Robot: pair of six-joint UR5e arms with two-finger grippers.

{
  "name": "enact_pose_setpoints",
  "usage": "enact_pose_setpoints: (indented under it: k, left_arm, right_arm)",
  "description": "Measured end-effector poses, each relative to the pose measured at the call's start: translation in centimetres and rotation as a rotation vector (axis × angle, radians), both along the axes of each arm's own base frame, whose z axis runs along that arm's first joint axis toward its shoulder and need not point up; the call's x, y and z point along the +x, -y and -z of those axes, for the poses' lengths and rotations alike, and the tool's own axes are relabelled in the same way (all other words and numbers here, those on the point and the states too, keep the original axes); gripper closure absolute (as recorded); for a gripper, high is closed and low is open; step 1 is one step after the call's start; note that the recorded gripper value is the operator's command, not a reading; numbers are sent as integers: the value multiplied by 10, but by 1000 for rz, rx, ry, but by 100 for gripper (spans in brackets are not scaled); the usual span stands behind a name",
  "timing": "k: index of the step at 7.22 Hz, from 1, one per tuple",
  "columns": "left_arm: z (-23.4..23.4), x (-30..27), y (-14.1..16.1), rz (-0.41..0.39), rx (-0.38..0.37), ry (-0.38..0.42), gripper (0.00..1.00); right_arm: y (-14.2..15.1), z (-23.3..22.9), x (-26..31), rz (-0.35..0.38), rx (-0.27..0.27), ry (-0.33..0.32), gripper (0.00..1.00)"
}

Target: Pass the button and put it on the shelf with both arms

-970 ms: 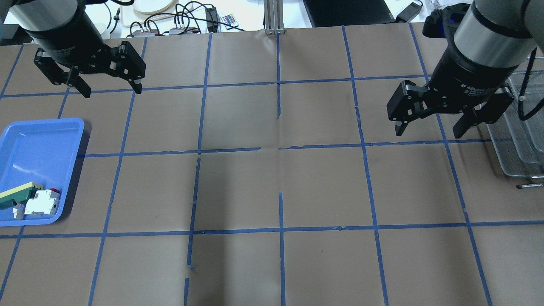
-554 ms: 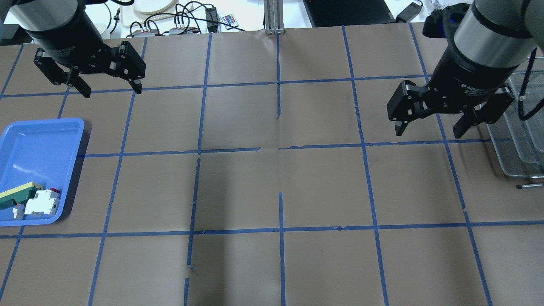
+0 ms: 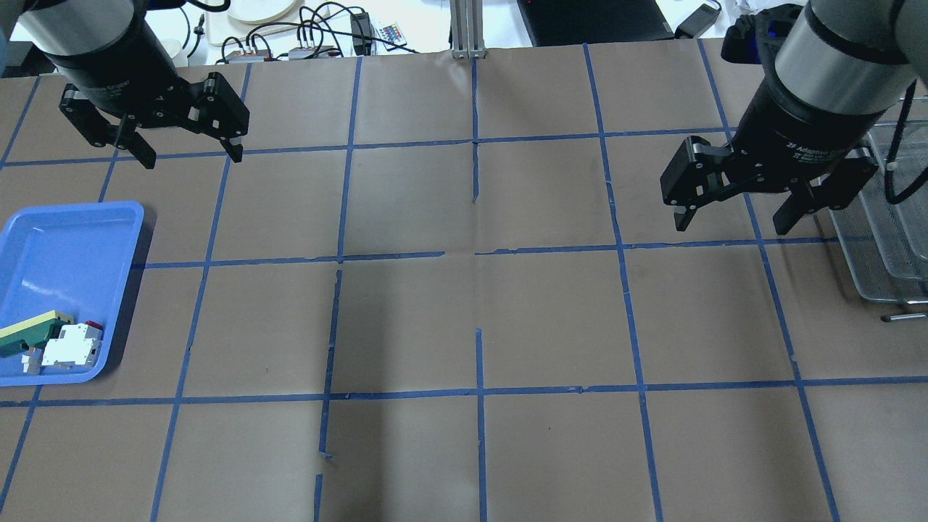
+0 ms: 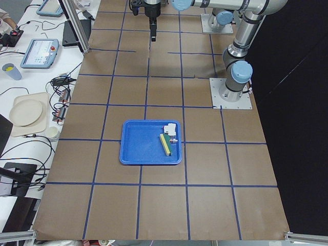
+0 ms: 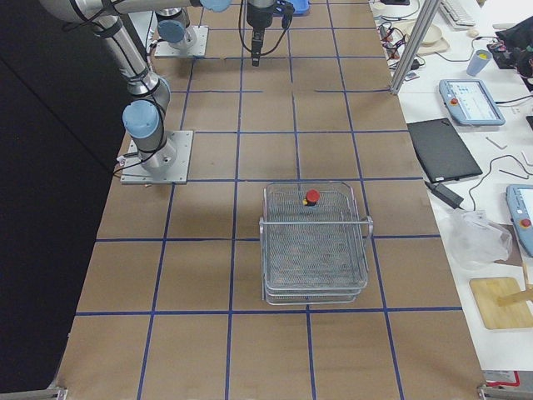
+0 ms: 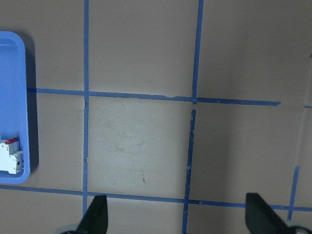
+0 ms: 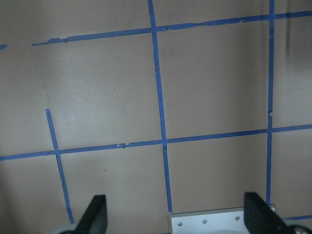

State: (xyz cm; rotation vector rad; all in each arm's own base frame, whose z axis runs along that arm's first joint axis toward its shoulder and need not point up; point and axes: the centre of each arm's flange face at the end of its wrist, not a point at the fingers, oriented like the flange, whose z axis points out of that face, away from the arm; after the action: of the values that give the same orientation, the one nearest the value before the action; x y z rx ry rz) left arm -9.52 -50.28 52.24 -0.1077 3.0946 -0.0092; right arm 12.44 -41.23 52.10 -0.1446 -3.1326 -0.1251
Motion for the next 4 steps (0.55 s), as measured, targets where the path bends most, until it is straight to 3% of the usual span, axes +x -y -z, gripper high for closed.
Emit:
enact_pose_setpoints:
  k: [4]
  left_arm:
    - [0,0,0,0,0,0,0]
  right_arm:
    - [0,0,0,-4,-3,0,0]
